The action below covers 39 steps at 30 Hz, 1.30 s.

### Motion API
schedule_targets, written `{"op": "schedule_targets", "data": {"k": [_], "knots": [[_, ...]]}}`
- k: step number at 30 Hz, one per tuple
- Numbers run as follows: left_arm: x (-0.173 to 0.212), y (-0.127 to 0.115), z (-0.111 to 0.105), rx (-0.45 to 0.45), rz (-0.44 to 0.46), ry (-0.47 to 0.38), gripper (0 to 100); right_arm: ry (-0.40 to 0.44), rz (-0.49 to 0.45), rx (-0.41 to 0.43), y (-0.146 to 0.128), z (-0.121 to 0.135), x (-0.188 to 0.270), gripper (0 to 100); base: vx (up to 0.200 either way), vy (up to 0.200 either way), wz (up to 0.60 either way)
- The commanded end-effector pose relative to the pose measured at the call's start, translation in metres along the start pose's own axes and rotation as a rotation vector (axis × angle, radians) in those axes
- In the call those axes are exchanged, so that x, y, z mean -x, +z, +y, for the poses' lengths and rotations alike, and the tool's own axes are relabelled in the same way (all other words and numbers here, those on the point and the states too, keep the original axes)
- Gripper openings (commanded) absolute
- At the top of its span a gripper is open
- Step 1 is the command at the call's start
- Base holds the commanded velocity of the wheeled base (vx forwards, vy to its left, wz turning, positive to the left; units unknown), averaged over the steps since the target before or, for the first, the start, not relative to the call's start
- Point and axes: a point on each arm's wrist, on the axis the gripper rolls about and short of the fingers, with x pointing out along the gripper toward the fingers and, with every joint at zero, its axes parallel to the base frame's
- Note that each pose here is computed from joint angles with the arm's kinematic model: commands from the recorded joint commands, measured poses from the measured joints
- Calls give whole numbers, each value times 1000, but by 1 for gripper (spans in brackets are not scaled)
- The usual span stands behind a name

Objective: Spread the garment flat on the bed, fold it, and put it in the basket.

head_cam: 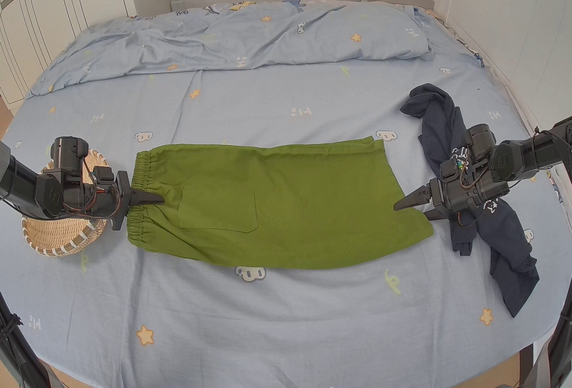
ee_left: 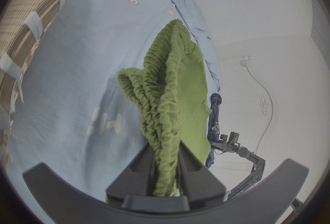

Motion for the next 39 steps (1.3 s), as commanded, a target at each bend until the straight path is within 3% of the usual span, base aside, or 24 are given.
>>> {"op": "schedule_targets", "data": {"k": [1,5,13,14,30,39], "knots": [[0,0,0,1,1,-1,0,23,31,-14,1,-4,-11,100,0,0,0],[-1,-1,-1,-1,3,-1,0,101,45,-26,3,-5,-12,100,0,0,0],[0,0,-1,1,1,-1,0,157,72,-74,8,-14,-14,100,0,0,0],[0,0,-1,1,1,-1,0,164,75,-80,9,-15,-13,0,0,0,0],[0,1,0,5,2,2,0,164,84,-109,10,-23,-11,0,0,0,0],[10,-9,0,49,57,46,0,160,62,-81,-7,22,51,0,0,0,0]]}}
